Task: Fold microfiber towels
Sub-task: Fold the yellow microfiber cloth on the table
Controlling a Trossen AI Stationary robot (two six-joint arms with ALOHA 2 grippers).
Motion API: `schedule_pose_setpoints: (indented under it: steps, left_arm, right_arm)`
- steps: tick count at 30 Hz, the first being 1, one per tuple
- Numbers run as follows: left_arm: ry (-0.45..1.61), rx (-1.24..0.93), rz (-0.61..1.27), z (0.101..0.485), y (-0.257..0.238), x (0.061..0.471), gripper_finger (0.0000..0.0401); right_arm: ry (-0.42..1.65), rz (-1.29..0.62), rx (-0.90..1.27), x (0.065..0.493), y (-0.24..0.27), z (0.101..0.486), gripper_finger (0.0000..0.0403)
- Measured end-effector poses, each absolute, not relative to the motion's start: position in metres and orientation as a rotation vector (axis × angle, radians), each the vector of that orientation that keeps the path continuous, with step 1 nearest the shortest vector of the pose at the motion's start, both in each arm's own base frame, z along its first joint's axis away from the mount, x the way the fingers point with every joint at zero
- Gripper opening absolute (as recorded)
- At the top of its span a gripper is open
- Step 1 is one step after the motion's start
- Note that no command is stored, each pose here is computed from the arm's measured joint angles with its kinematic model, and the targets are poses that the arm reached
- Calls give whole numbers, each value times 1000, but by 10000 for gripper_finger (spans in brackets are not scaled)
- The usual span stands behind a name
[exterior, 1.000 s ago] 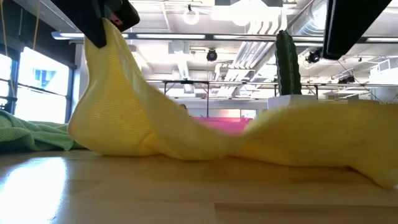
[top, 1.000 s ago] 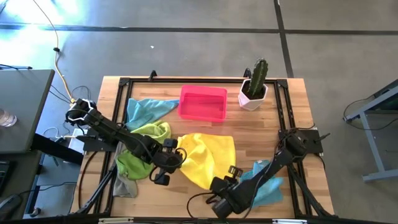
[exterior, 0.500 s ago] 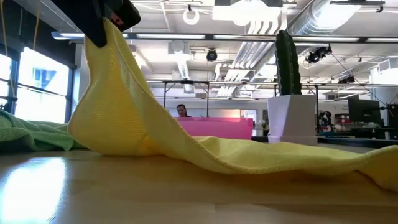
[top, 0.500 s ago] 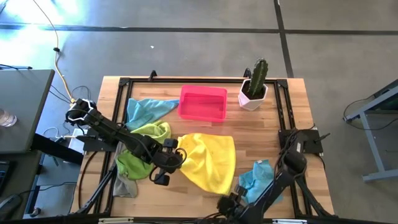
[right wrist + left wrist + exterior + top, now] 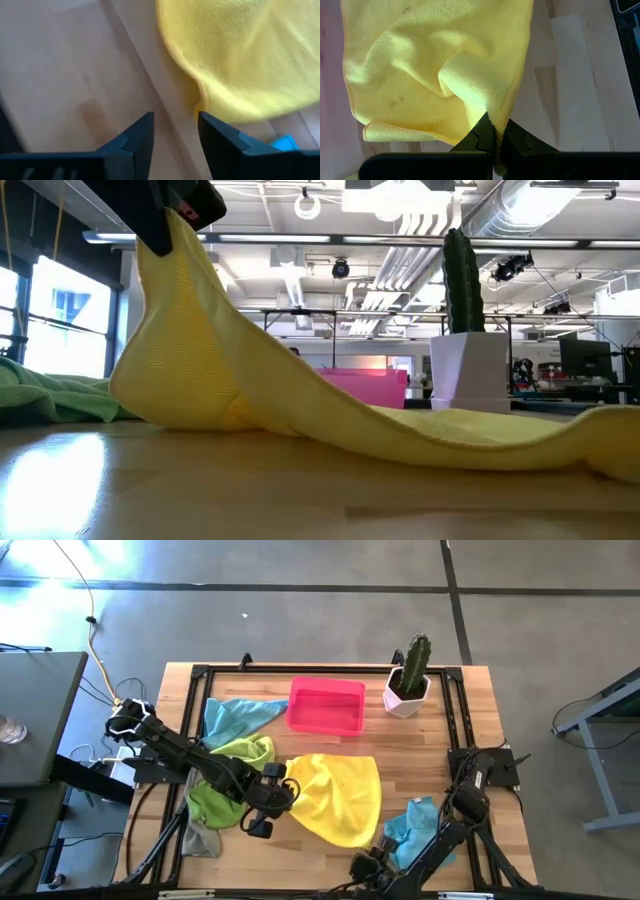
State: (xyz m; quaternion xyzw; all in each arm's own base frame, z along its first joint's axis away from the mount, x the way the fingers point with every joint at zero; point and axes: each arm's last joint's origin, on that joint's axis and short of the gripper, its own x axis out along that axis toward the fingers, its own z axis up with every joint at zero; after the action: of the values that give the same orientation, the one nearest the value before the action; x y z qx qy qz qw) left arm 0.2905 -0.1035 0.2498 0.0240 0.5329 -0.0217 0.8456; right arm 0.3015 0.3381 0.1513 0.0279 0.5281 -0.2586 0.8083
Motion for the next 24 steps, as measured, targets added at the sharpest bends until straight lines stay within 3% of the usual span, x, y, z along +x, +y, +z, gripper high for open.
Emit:
schedule_pose_setpoints:
  steps: [6,24]
  left_arm:
    - [1124,58,-50,250,-104,291,0]
    - [1119,94,-71,250,-103,291,0]
  right_arm:
    - [1041,-609,37,291,343,168,129]
    - [1039,-687,17,304,317,133,129]
